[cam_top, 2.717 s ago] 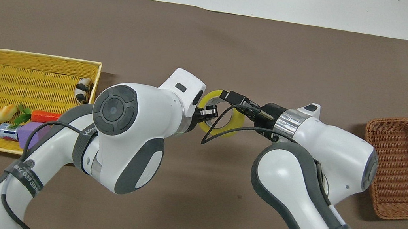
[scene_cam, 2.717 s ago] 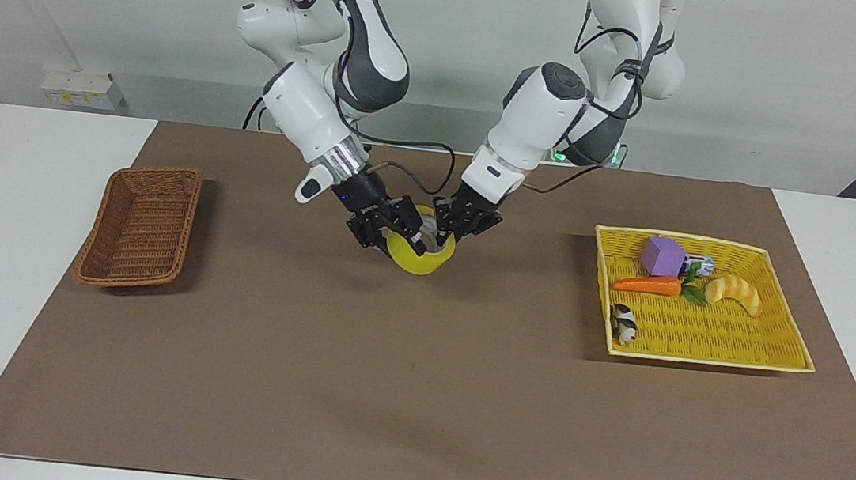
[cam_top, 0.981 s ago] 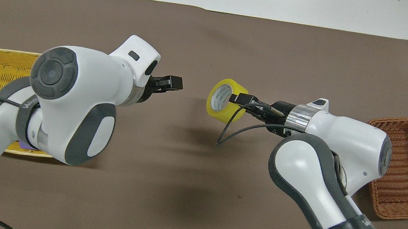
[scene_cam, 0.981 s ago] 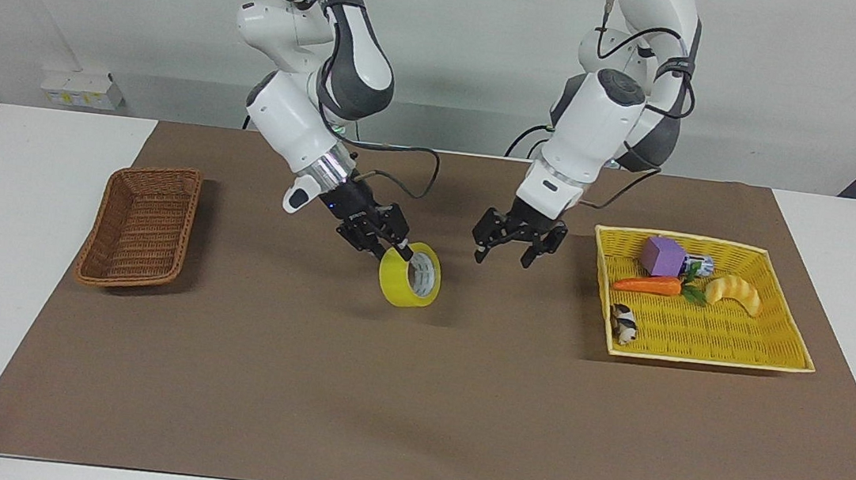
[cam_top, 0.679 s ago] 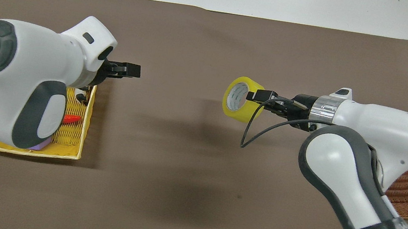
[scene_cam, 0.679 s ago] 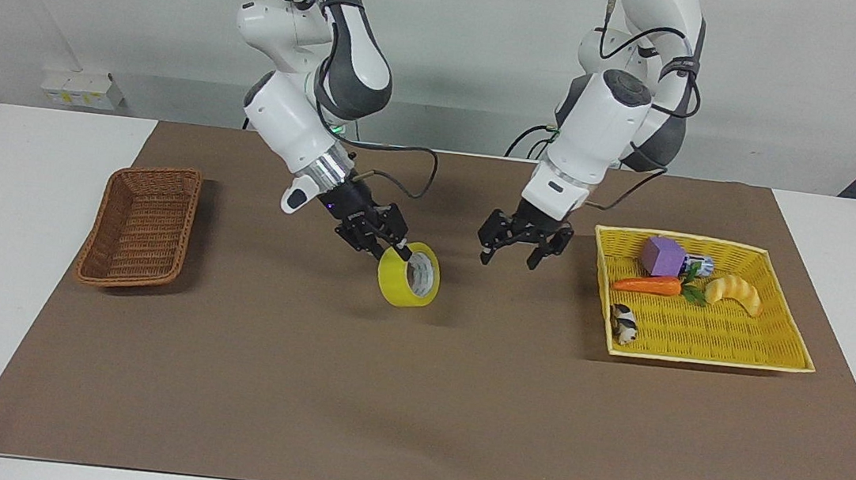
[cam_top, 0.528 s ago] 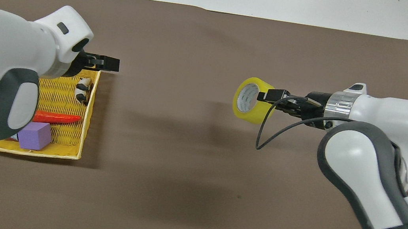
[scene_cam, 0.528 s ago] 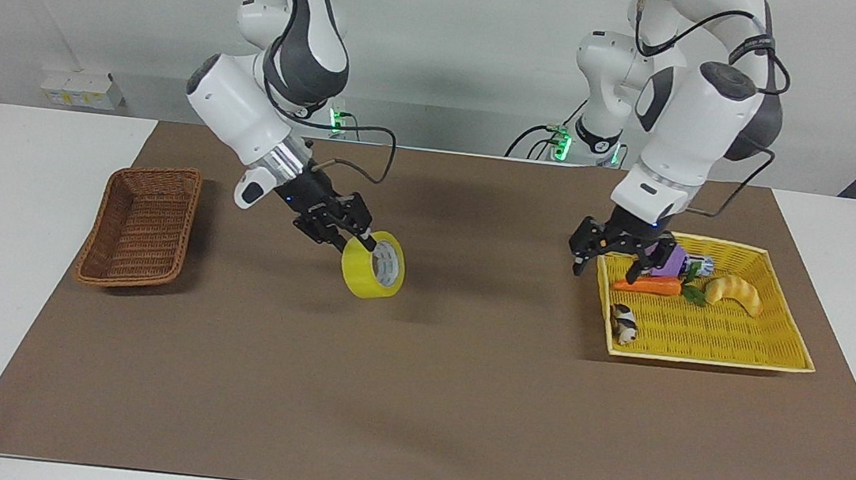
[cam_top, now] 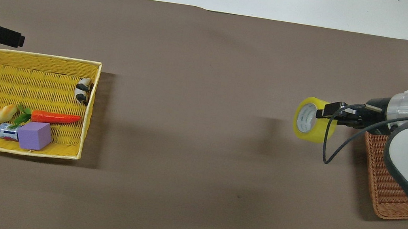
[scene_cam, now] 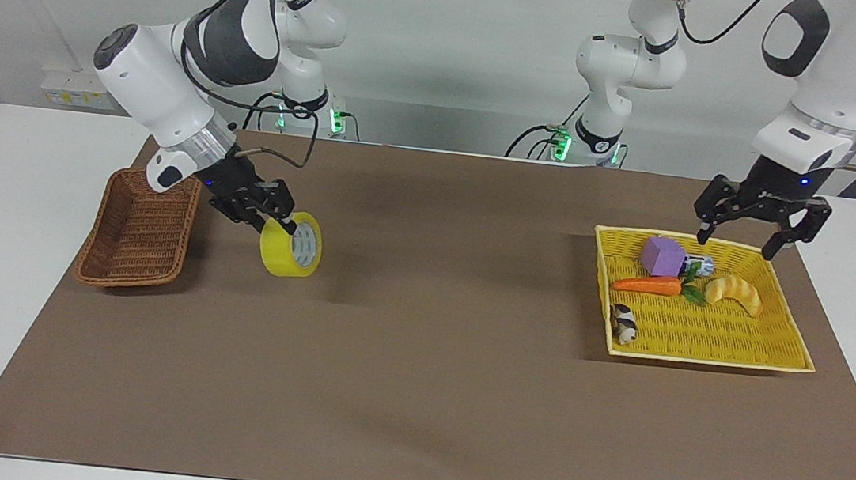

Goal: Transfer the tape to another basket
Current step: 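Lower the tape into the wicker basket and open the right gripper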

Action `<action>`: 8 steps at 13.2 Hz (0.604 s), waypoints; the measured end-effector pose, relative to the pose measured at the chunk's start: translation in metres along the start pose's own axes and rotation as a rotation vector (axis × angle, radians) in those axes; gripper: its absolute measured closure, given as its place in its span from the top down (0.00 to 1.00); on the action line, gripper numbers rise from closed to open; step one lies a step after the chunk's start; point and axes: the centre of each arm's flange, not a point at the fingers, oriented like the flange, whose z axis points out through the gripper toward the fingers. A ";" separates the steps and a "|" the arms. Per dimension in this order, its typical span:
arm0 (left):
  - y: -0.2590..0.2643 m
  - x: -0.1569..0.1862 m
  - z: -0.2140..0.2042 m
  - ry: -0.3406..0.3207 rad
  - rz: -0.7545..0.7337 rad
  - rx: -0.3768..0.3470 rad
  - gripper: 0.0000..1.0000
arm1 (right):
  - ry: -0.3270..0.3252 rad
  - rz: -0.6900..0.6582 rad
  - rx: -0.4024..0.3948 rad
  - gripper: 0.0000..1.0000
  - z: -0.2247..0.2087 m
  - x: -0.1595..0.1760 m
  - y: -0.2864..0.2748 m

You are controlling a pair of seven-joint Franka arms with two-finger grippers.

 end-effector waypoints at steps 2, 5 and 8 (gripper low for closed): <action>-0.009 -0.008 -0.005 -0.047 0.000 -0.005 1.00 | -0.014 -0.007 -0.092 0.55 -0.007 0.000 0.025; -0.008 -0.016 -0.016 -0.070 -0.001 -0.010 1.00 | -0.029 -0.030 -0.241 0.55 -0.022 -0.002 0.056; -0.004 -0.031 -0.039 -0.091 0.001 -0.018 1.00 | -0.048 -0.008 -0.360 0.55 -0.049 -0.011 0.098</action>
